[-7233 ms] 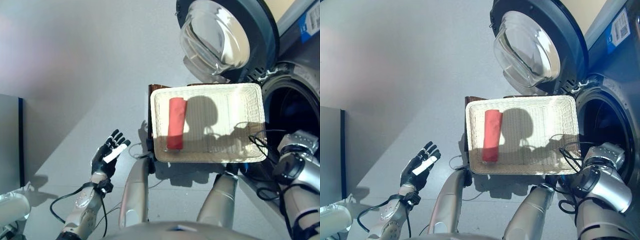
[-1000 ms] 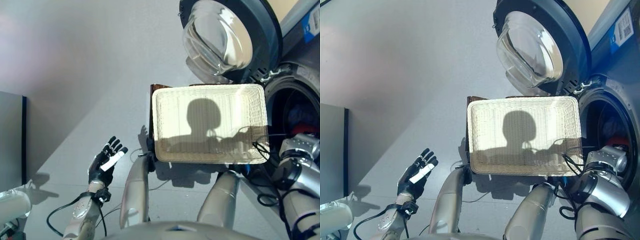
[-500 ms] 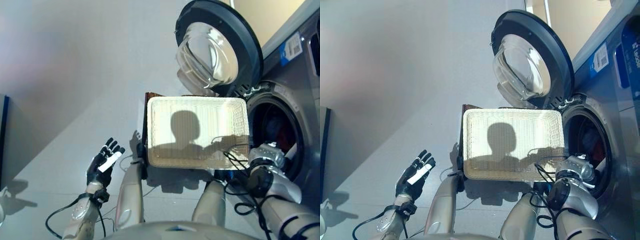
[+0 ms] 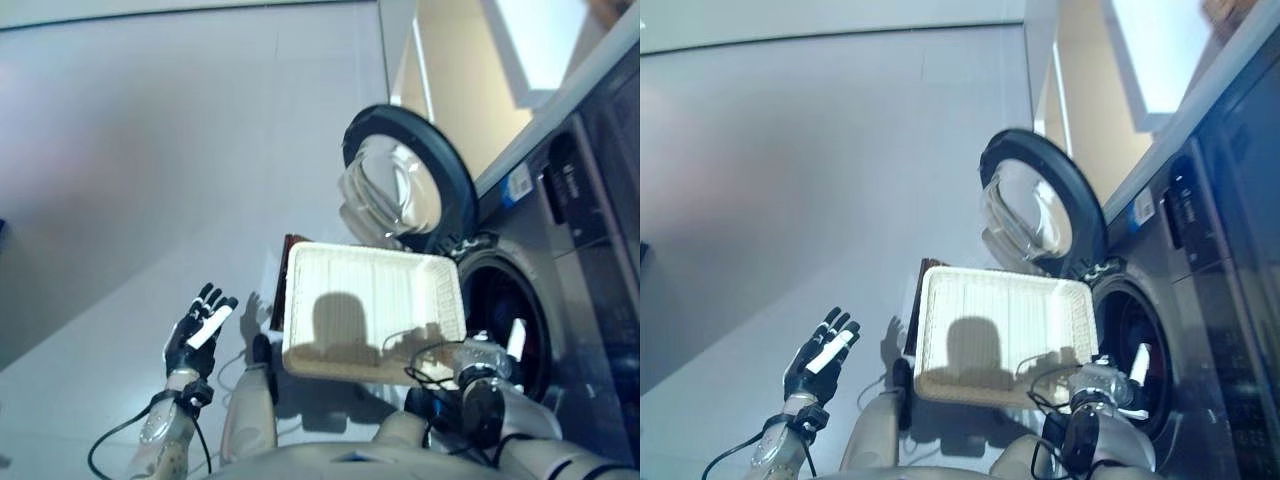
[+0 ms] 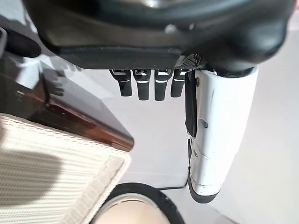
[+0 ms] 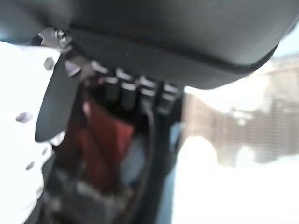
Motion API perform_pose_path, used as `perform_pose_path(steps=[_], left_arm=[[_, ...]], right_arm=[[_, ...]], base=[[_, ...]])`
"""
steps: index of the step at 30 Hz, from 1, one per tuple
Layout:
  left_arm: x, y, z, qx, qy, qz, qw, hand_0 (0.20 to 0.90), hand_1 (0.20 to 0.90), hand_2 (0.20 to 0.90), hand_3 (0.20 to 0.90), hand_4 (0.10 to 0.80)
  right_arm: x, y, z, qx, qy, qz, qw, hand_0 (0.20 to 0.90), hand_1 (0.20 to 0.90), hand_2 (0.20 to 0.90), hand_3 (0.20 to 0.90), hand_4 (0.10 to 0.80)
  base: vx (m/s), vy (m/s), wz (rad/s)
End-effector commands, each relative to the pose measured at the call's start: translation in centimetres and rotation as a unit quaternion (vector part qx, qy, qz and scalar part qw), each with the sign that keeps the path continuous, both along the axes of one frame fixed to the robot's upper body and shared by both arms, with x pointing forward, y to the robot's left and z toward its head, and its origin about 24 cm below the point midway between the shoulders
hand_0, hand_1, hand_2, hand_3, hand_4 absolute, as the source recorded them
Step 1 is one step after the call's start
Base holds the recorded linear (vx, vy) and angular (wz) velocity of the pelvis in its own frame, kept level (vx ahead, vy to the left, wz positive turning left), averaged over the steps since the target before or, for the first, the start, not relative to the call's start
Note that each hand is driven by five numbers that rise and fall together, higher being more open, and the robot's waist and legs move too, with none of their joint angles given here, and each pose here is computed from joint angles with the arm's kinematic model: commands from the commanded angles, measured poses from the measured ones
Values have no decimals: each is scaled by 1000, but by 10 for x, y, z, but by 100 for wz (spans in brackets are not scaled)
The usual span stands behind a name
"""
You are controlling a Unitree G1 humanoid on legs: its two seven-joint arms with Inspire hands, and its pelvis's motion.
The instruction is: Pick up the clothes and place them into the washing machine
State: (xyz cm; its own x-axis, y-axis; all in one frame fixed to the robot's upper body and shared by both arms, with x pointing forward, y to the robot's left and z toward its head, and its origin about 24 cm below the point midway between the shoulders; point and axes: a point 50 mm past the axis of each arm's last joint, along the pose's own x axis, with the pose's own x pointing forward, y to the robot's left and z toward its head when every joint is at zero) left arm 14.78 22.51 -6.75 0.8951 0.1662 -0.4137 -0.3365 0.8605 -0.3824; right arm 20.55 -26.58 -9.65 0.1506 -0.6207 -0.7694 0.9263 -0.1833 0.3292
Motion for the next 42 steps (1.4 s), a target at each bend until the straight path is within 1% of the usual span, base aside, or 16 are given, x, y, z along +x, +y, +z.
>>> perform_pose_path(steps=[1, 3, 7, 10, 13, 14, 16, 17, 18, 20, 21, 22, 25, 30, 35, 42], left_arm=[[11, 4, 17, 19, -59, 18, 998, 900, 900, 900, 900, 800], [10, 5, 15, 22, -55, 25, 998, 900, 900, 900, 900, 800], [7, 9, 16, 34, -58, 31, 997, 900, 900, 900, 900, 800], [5, 10, 15, 37, -55, 34, 997, 900, 900, 900, 900, 800], [1, 12, 12, 45, -48, 38, 997, 900, 900, 900, 900, 800], [1, 12, 12, 45, -48, 39, 997, 900, 900, 900, 900, 800], [0, 11, 11, 51, -48, 40, 997, 900, 900, 900, 900, 800], [0, 11, 11, 51, -47, 40, 997, 900, 900, 900, 900, 800], [-2, 11, 10, 56, -42, 38, 997, 900, 900, 900, 900, 800], [-4, 11, 8, 61, -38, 33, 997, 900, 900, 900, 900, 800], [-4, 11, 8, 61, -38, 34, 997, 900, 900, 900, 900, 800], [-4, 11, 7, 68, -36, 29, 997, 900, 900, 900, 900, 800], [-3, 9, 3, 90, -26, 15, 995, 900, 900, 900, 900, 800], [-6, 5, -3, 98, -10, 3, 995, 900, 900, 900, 900, 800], [-6, 2, -5, 85, -12, 8, 996, 900, 900, 900, 900, 800], [-2, -1, -4, 83, -13, 12, 996, 900, 900, 900, 900, 800]], right_arm=[[2, -22, 13, -80, -8, 47, 996, 900, 900, 900, 900, 800], [0, -14, 8, -88, -4, 87, 992, 900, 900, 900, 900, 800], [-5, 7, -3, -123, 45, 237, 963, 900, 900, 900, 900, 800], [-9, 14, -8, -138, 72, 292, 944, 900, 900, 900, 900, 800], [-4, 30, -10, -178, 102, 407, 890, 900, 900, 900, 900, 800], [-4, 31, -10, -178, 103, 408, 889, 900, 900, 900, 900, 800], [-8, 38, -12, -204, 117, 469, 852, 900, 900, 900, 900, 800], [-8, 38, -12, -204, 118, 469, 851, 900, 900, 900, 900, 800], [-10, 43, -12, -235, 133, 523, 809, 900, 900, 900, 900, 800], [-18, 42, -14, -261, 157, 560, 770, 900, 900, 900, 900, 800], [-18, 42, -14, -261, 158, 560, 770, 900, 900, 900, 900, 800], [-20, 40, -14, -278, 169, 578, 748, 900, 900, 900, 900, 800], [-37, 31, -17, -283, 179, 581, 741, 900, 900, 900, 900, 800], [-60, 29, -24, -297, 215, 625, 689, 900, 900, 900, 900, 800], [-76, 34, -30, -263, 207, 603, 724, 900, 900, 900, 900, 800], [-64, 49, -29, -259, 184, 603, 732, 900, 900, 900, 900, 800]], base=[[88, 18, -11], [70, 4, -5], [74, 4, -10], [47, -4, -8], [36, 4, -8], [32, 15, -9], [34, 13, -5], [17, 8, -6], [0, 0, 0], [0, 0, 0], [0, 0, 0], [0, 0, 0], [26, 2, -5], [35, 3, -4], [10, 7, -3], [5, 2, -2]])
